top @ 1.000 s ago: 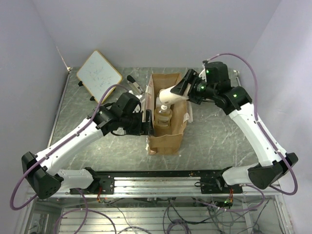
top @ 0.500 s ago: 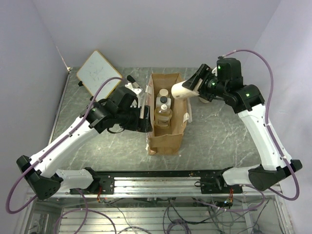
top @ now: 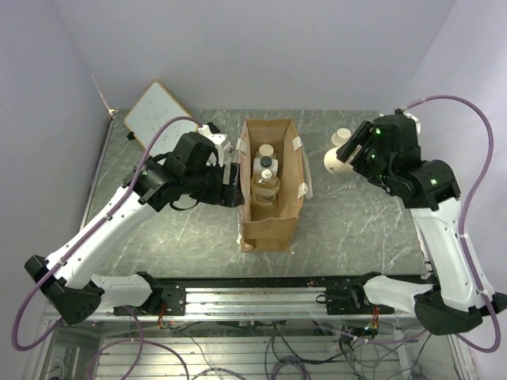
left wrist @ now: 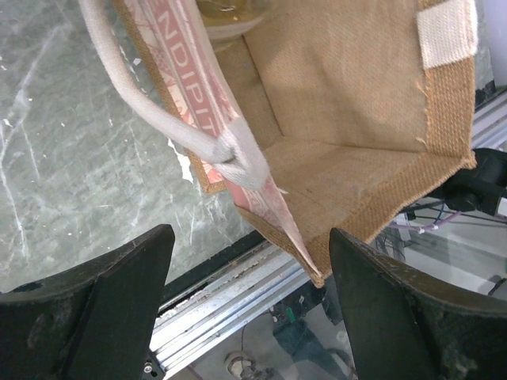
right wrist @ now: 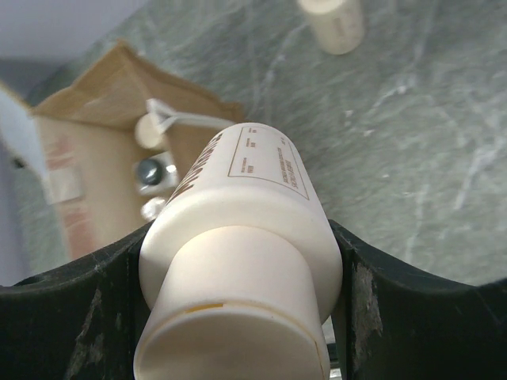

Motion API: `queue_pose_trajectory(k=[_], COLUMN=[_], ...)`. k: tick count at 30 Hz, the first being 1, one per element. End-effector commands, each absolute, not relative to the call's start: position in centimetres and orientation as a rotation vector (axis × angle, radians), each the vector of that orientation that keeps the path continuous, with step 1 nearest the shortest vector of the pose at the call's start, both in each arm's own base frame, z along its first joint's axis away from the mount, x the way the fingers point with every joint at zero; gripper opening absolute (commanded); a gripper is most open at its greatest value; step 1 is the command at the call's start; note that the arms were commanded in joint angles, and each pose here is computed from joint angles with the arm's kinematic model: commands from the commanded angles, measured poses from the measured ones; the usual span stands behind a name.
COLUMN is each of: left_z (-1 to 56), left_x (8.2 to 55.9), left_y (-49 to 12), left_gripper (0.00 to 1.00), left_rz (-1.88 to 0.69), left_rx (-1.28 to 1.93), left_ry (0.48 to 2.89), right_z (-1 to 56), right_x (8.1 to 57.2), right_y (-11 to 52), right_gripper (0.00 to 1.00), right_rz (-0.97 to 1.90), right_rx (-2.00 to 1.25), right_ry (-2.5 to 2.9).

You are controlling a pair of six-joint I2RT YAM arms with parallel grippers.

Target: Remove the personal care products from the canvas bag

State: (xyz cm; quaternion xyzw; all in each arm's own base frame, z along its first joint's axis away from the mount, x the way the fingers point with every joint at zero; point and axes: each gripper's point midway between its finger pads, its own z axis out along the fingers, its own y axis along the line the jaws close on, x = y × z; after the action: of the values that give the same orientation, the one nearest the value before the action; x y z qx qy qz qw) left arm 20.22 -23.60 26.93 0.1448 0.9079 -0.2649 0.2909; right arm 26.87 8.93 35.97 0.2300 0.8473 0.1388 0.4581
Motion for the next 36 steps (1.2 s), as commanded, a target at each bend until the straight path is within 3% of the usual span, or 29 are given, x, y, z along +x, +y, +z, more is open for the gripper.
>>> queue_pose_trajectory(k=[1, 7, 17, 30, 36], left_z=[27.5, 27.3, 27.9, 27.6, 27.6], left_x=[21.8, 23.0, 23.4, 25.2, 24.9], left_y=[-23.5, -22.7, -21.4, -20.6, -20.8], left_gripper=[0.90, 0.90, 0.90, 0.89, 0.89], left_rz=[-0.705, -0.666, -0.608, -0.500, -0.512], left_rx=[0.348, 0.244, 0.160, 0.037, 0.053], left_ry=[2.401, 2.435, 2.456, 2.465, 2.476], right_z=[35.7, 30.2, 19.2, 14.9, 13.2], right_x=[30.9, 36.2, 40.8, 44.8, 45.4], right_y=[6.4, 3.4, 1.3, 1.2, 0.5], right_gripper=[0.00, 0.00, 0.00, 0.00, 0.12], right_rz=[0.098, -0.186, -0.149, -0.127, -0.151], right_rx=[0.557, 0.449, 0.326, 0.298, 0.323], right_ry=[1.995, 2.028, 2.157, 2.205, 2.248])
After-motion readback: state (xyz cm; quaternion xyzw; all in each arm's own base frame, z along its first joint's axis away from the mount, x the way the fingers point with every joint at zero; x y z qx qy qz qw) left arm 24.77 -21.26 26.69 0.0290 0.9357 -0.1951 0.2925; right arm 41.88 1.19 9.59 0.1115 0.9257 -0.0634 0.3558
